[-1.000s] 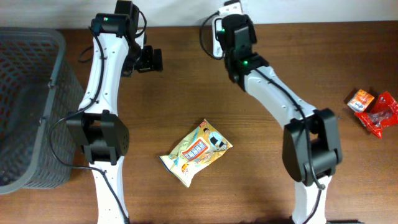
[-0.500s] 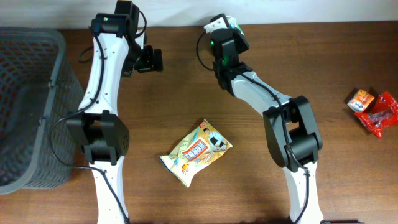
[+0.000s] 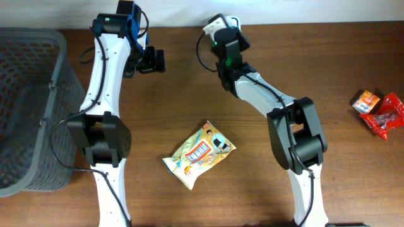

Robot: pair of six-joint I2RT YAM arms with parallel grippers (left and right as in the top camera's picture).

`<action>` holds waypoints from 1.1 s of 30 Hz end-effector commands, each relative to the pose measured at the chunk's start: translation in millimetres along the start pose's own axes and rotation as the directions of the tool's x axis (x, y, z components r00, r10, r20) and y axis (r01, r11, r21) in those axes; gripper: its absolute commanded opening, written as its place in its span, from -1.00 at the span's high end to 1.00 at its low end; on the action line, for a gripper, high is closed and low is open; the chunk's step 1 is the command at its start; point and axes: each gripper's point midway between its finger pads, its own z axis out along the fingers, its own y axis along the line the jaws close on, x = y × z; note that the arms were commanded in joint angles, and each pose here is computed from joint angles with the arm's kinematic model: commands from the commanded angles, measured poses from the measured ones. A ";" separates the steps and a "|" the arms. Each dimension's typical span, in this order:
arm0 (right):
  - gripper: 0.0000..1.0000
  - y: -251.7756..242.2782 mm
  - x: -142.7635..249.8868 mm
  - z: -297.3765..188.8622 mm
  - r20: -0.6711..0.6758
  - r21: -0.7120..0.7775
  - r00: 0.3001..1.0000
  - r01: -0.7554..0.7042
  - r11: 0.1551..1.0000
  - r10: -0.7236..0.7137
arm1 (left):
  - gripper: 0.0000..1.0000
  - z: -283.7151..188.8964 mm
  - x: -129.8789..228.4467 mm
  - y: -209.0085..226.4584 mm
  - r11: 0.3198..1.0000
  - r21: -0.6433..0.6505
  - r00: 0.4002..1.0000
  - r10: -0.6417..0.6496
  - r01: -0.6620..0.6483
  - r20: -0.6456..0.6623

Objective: Scan the item barcode
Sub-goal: 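Carry the green pack right and drop it beside the red packet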

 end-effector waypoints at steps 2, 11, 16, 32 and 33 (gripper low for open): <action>0.92 -96.9 15.5 -29.6 -0.057 0.459 0.938 -0.279 0.843 0.342 | -0.98 -9.1 -2.3 0.5 1.000 -0.003 1.000 0.010 -0.010 0.024; 0.92 -171.6 126.1 -69.8 -0.386 0.453 0.673 -0.458 0.765 0.631 | -0.98 -9.1 -2.3 0.7 1.000 -0.003 1.000 0.009 -0.009 0.024; 0.92 -221.4 261.2 -85.8 -0.536 0.587 0.237 -0.585 0.560 0.810 | -0.98 -9.1 -2.3 0.7 1.000 -0.003 1.000 0.009 -0.009 0.024; -0.97 -324.9 299.0 -152.7 -0.420 0.696 0.103 -0.601 0.393 0.902 | -0.98 -9.1 -2.3 0.7 1.000 -0.003 1.000 0.009 -0.009 0.024; -0.97 -327.7 285.4 -162.0 -0.414 0.676 0.100 -0.632 0.380 0.904 | -0.98 -9.1 -2.2 0.5 1.000 -0.003 1.000 0.010 -0.010 0.024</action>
